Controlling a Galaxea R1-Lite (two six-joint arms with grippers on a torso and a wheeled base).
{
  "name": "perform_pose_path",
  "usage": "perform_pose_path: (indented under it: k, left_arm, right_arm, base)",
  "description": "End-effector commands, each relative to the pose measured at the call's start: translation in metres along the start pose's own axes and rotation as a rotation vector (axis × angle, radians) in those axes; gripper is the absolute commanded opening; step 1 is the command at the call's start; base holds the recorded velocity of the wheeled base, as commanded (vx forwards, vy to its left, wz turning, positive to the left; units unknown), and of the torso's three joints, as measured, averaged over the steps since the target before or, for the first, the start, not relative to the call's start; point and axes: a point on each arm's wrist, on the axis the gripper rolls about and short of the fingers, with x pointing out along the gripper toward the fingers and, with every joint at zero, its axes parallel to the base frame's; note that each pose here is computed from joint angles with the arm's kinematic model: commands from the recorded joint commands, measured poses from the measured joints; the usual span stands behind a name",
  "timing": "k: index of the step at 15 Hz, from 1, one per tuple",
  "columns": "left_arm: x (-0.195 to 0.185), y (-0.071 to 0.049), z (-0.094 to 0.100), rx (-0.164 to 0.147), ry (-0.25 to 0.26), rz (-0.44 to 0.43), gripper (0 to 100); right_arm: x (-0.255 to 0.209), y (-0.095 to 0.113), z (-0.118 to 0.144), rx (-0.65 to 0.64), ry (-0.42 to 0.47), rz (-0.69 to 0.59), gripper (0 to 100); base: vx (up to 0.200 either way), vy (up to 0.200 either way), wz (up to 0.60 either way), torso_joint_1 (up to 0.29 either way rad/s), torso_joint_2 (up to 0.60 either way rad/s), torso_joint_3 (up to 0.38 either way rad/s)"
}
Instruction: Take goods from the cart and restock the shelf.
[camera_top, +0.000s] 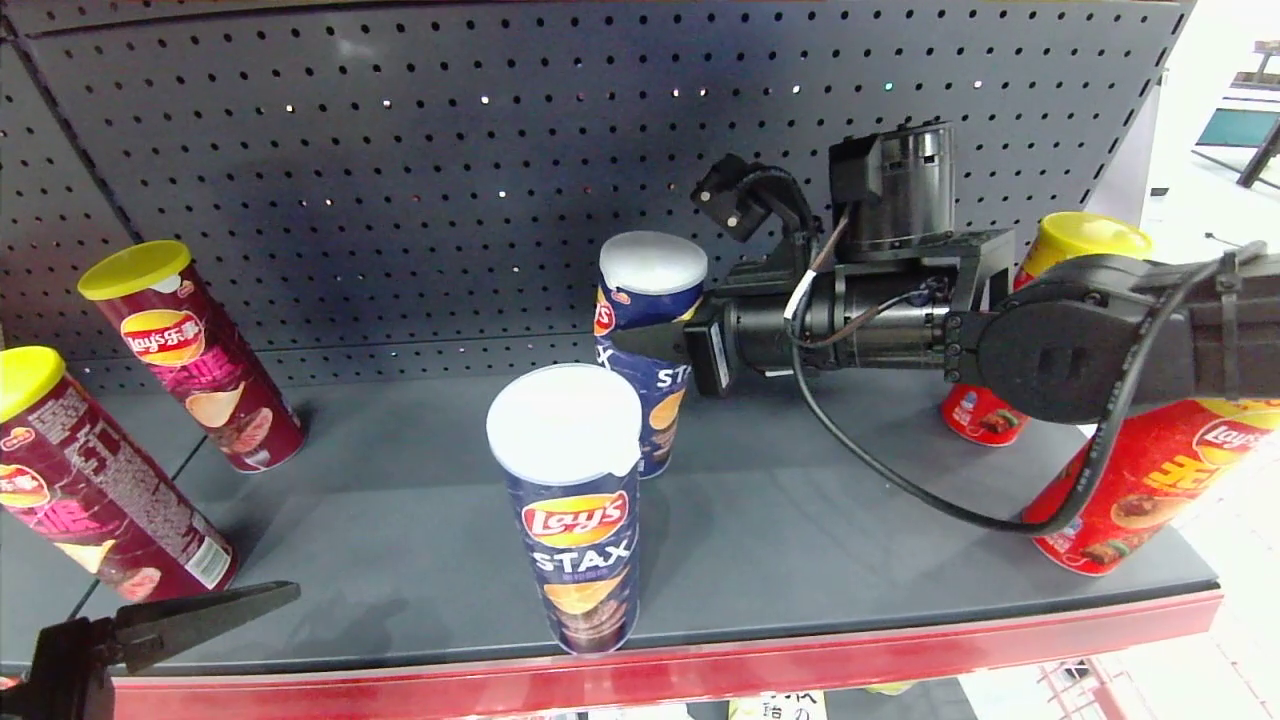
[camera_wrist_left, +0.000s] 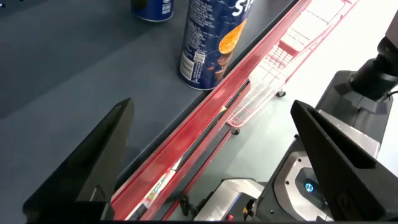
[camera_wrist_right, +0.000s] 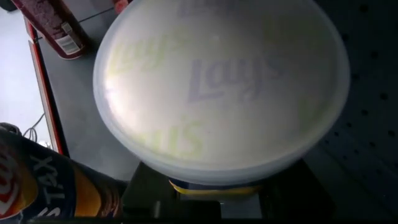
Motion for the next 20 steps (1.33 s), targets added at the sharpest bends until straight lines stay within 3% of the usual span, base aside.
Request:
perform_pose_path:
  k: [1, 2, 3, 9, 10, 15, 20]
  left_arm:
    - [0.000, 0.000, 0.000, 0.001, -0.001, 0.000, 100]
    - [0.000, 0.000, 0.000, 0.000, 0.000, -0.001, 100]
    - [0.000, 0.000, 0.000, 0.000, 0.001, -0.001, 100]
    - [0.000, 0.000, -0.001, -0.001, 0.003, 0.004, 100]
    - [0.001, 0.001, -0.001, -0.006, 0.013, 0.039, 100]
    - [0.006, 0.006, -0.007, -0.059, 0.067, 0.094, 100]
    - [0.026, 0.020, -0.006, -0.101, 0.160, 0.157, 100]
  right_arm:
    - [0.000, 0.001, -0.001, 0.001, 0.004, 0.002, 0]
    - [-0.001, 0.002, -0.004, 0.003, 0.013, 0.004, 0]
    - [-0.001, 0.003, -0.005, 0.004, 0.016, 0.006, 100]
    - [-0.018, 0.014, -0.007, 0.014, 0.033, -0.001, 100]
    - [-0.032, 0.020, -0.012, 0.021, 0.051, -0.014, 100]
    - [-0.092, 0.029, -0.032, 0.043, 0.078, -0.101, 100]
    - [-0.161, 0.061, -0.051, 0.031, 0.047, -0.153, 100]
  base:
    - [0.000, 0.000, 0.00, 0.000, 0.00, 0.000]
    - [0.000, 0.000, 0.00, 0.000, 0.00, 0.000]
    - [0.000, 0.000, 0.00, 0.000, 0.00, 0.000]
    - [0.000, 0.000, 0.00, 0.000, 0.00, 0.000]
    - [0.000, 0.000, 0.00, 0.000, 0.00, 0.000]
    - [0.000, 0.000, 0.00, 0.000, 0.00, 0.000]
    - [0.000, 0.000, 0.00, 0.000, 0.00, 0.000]
